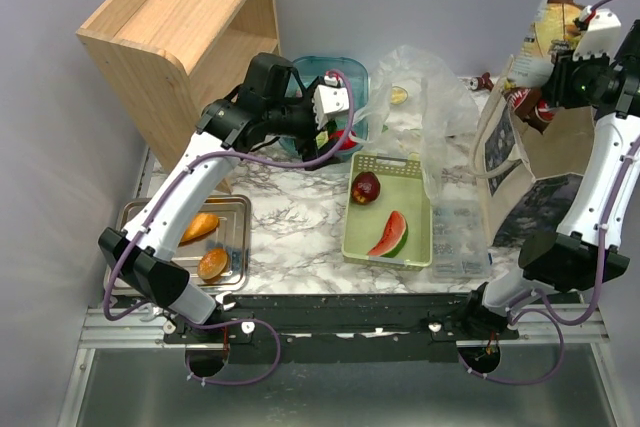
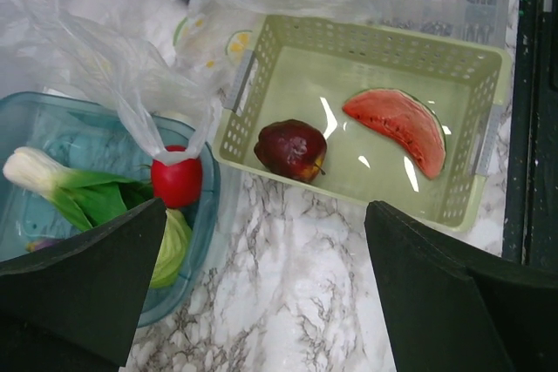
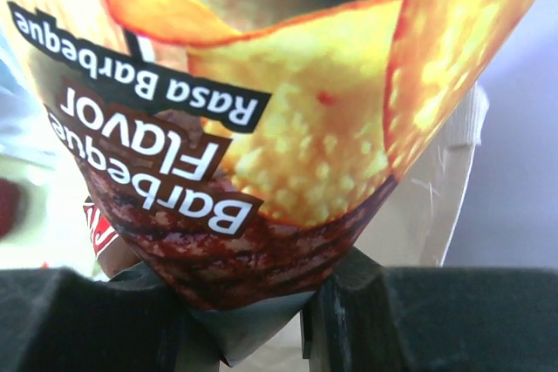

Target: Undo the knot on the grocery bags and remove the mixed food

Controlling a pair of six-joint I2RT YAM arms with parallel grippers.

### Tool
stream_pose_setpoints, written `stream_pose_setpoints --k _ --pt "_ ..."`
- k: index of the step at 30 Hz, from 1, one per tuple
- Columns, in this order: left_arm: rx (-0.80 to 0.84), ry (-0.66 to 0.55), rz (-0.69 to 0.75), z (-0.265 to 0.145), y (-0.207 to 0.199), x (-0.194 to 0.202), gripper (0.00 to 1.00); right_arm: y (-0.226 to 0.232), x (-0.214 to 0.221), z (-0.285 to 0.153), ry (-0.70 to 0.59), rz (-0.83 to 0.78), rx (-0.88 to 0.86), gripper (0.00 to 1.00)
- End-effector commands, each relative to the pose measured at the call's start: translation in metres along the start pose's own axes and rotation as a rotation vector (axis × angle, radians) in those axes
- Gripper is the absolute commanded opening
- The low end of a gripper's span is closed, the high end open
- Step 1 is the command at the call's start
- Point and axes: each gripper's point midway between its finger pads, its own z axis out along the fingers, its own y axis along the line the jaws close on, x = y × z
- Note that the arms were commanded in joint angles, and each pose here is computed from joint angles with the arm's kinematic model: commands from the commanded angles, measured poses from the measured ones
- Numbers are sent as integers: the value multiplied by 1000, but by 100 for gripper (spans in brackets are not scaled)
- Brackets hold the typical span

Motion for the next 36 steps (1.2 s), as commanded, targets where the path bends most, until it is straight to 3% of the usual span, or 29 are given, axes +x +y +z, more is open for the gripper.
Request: stream_pose_setpoints --k 1,6,10,15,20,22,27,32,36 --pt "-108 -122 10 -7 27 -44 98 12 -73 -24 -253 35 -78 1" --pt "-89 -274 116 -21 24 -93 99 46 -131 -40 -442 103 -321 1" --pt "-68 -355 221 -36 23 -131 99 85 -151 -55 -498 207 -624 1" --pt "-55 -327 387 -46 23 -144 98 142 -136 -57 -417 212 -886 1" --pt "-60 -310 437 -55 18 -144 99 198 -102 -53 -319 155 -1071 1" --pt "-65 -308 444 -58 17 -144 98 219 -81 -45 -268 69 -1070 1" --pt "-74 -241 500 -60 16 -129 98 283 7 -30 -72 -370 -1087 1" --pt "-80 -132 641 -62 18 -100 99 296 33 -46 -117 -529 -1159 1" --pt "-15 -157 670 -61 8 -86 99 304 52 -57 -166 -680 -1201 1"
